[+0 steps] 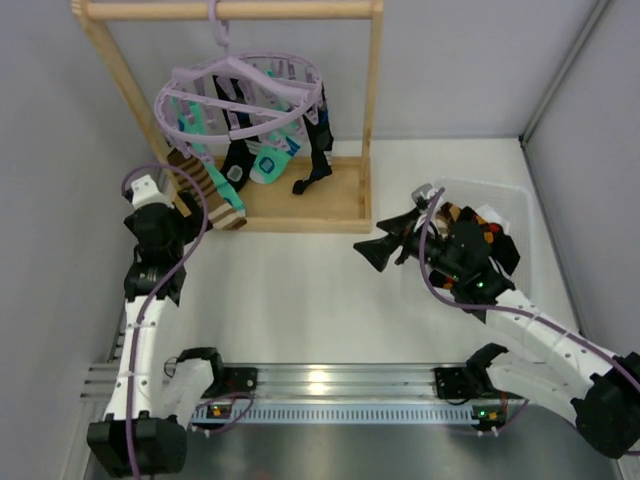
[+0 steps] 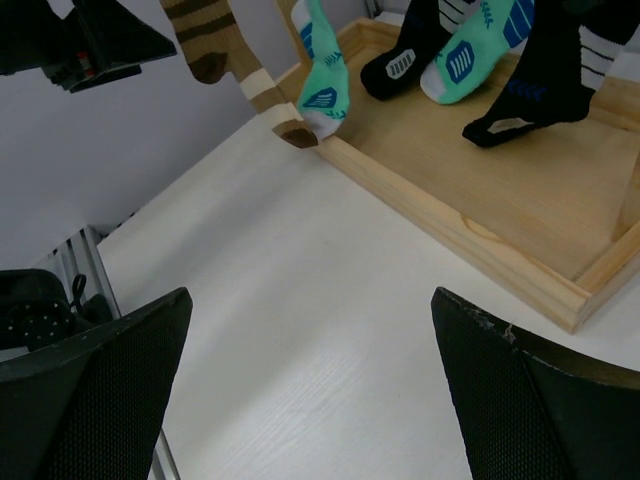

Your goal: Remove the socks clipped to the hanger

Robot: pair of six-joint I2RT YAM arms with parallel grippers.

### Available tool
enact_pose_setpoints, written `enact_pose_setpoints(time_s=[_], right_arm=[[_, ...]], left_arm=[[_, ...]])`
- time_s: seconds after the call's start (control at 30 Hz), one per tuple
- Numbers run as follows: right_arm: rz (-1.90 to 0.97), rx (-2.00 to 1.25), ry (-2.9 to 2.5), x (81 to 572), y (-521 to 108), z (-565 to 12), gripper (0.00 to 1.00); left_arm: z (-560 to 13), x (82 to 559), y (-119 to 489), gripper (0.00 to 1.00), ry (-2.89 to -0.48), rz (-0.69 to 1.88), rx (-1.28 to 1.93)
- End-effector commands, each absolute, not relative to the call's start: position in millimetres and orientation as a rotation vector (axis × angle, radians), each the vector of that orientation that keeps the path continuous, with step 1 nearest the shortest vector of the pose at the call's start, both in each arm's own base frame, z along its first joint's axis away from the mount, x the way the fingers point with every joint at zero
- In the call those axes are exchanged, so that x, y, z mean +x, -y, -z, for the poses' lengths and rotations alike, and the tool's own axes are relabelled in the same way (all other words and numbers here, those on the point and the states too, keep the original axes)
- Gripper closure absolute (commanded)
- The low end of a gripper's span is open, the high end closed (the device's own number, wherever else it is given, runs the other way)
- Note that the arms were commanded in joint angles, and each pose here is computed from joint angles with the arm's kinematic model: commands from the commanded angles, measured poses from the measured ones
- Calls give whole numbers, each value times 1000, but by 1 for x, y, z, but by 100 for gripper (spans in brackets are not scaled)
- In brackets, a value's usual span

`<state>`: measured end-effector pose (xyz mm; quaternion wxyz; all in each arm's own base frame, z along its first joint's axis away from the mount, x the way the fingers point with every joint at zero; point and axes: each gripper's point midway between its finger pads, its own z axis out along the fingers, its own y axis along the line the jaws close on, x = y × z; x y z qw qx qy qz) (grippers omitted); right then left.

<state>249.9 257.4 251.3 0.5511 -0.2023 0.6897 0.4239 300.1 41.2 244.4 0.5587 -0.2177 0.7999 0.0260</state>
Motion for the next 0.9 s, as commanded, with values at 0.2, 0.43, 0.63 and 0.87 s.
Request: enact_pose_setpoints(time_s=[0.2,0.43,0.63,0.87], right_arm=[[-1021,-637,-1490,222,-256,-275,1],[-1013,-640,-1439,213,-248,-287,1],[-1012,-626,-1449,216,-249,-284,0],[-1037,-528,-1449,222,-247,-296,1]], left_arm=[[-264,354,-11,2,-1630,288,-120],[-251,386,-23,12,-1630,265,-109],[-262,388,-12,100,-1551,319,-110],[-290,356,19,100,-1396,226,-274]])
